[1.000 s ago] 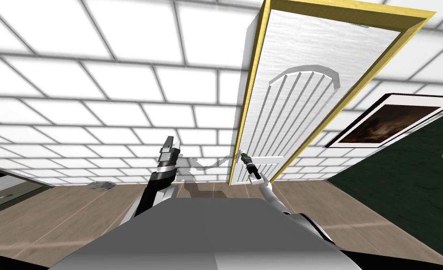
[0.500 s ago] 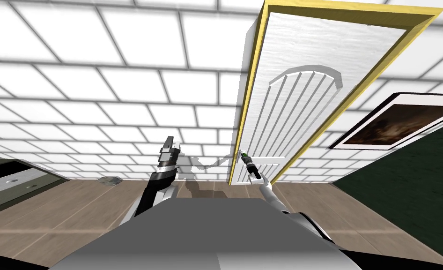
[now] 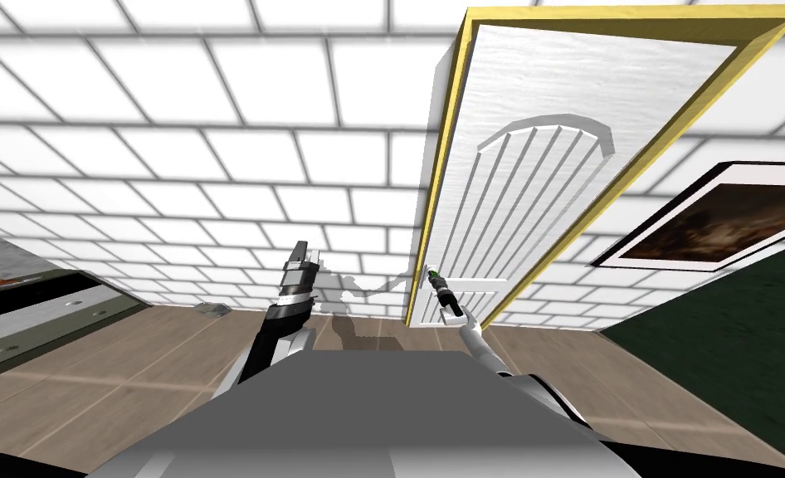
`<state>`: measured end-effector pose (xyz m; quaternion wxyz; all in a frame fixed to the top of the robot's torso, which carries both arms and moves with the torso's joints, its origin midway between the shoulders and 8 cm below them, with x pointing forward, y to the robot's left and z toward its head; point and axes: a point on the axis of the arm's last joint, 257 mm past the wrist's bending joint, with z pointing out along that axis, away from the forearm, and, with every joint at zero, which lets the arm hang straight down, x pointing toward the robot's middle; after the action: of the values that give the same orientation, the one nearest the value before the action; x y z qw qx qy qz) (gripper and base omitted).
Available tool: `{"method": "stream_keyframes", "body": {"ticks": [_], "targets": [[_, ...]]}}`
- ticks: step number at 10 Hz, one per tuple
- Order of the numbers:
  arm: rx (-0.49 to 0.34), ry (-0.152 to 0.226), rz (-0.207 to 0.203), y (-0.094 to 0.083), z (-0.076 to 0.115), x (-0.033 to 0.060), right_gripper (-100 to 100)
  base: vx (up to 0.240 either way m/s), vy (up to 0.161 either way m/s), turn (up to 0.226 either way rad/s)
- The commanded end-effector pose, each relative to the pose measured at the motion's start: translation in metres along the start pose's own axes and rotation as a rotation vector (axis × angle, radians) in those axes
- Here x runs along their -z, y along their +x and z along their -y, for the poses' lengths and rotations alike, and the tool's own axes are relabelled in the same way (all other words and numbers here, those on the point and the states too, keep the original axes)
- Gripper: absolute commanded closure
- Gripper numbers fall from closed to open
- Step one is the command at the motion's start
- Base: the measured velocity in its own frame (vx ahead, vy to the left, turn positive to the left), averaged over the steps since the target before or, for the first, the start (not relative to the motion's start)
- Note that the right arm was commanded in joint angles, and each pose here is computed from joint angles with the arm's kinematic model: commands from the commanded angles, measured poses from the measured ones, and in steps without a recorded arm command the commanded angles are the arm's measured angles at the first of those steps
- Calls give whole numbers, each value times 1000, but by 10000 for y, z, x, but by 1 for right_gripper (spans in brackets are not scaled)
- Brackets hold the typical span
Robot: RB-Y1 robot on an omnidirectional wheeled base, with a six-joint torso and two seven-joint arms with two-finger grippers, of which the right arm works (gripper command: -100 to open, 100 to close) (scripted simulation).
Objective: Pull the door open
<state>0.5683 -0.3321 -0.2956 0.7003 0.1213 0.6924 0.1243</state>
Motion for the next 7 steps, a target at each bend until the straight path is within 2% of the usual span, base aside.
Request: {"method": "stream_keyframes", "body": {"ticks": [1,3,7], "targets": [[-35,2,0,10,1,1,100,-31,-24,29],[-115,9,6,-4,25,-8,100,-41,-30,66],[-213,16,12,-18,49,-16,100,-36,-25,58]]}}
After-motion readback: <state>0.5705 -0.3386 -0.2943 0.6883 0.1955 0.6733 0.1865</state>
